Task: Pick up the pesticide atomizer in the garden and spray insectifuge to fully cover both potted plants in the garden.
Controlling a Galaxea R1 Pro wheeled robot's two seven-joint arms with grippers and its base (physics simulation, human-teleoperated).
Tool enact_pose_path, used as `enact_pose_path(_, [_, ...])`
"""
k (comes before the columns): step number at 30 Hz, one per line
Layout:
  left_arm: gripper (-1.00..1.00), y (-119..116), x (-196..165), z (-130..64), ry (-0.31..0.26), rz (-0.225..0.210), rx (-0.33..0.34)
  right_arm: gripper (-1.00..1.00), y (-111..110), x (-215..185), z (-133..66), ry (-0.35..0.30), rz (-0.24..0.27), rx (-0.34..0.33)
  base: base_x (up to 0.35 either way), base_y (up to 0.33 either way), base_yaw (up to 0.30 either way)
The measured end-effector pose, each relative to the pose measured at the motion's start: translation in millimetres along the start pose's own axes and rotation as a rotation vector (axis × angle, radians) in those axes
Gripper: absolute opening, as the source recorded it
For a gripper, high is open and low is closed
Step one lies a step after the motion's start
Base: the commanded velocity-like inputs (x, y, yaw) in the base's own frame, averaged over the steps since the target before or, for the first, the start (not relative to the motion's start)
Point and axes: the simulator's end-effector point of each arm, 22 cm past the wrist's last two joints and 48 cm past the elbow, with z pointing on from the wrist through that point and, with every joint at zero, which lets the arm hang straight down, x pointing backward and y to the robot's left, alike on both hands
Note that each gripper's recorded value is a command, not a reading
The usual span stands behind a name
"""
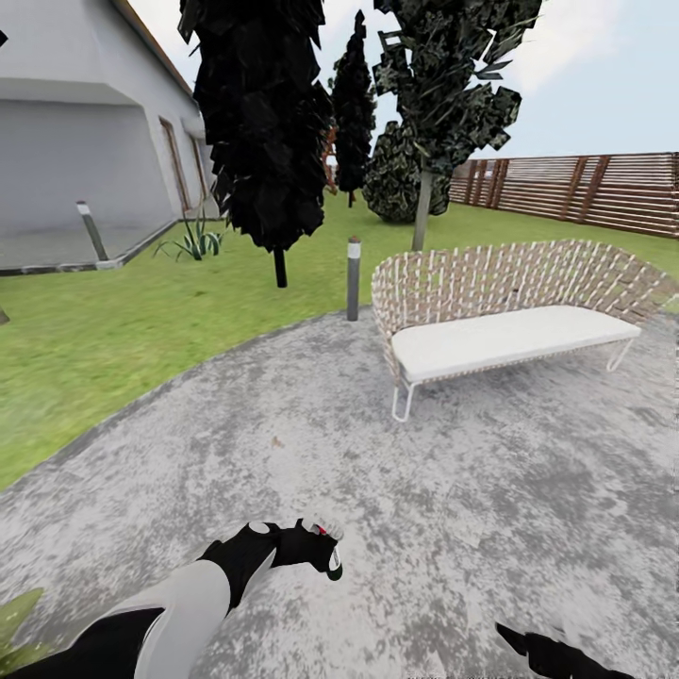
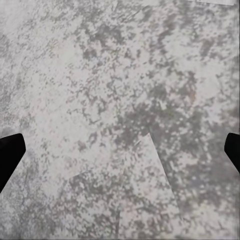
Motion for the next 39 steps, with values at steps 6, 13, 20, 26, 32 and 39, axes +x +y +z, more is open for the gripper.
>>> enact_pose_path(6, [-1.00,2,10,7.1,-0.001,0.001,-0.001,1.00,-5,9,8.1,-0.001,0.000,-0.001,0.000,0.000,-0.031])
enact_pose_path(13, [-1.00,4,20,14.4,-0.005,0.005,-0.003,1.00,-10,17,17.1,-0.006,-0.001,-0.005,0.000,0.000,-0.150])
enact_pose_path(20, [-1.00,5,29,21.1,-0.011,0.010,-0.005,1.00,-14,25,25.9,-0.013,-0.003,-0.009,0.000,0.000,-0.185])
enact_pose_path(26, [-1.00,7,37,26.8,-0.016,0.015,-0.008,1.00,-18,32,33.1,-0.020,-0.005,-0.011,0.000,0.000,-0.186])
enact_pose_path(32, [-1.00,8,45,32.5,-0.021,0.020,-0.010,1.00,-23,39,40.1,-0.027,-0.007,-0.014,0.000,0.000,-0.186])
enact_pose_path(39, [-1.00,9,52,37.9,-0.028,0.024,-0.013,1.00,-27,45,46.9,-0.034,-0.009,-0.016,0.000,0.000,-0.186])
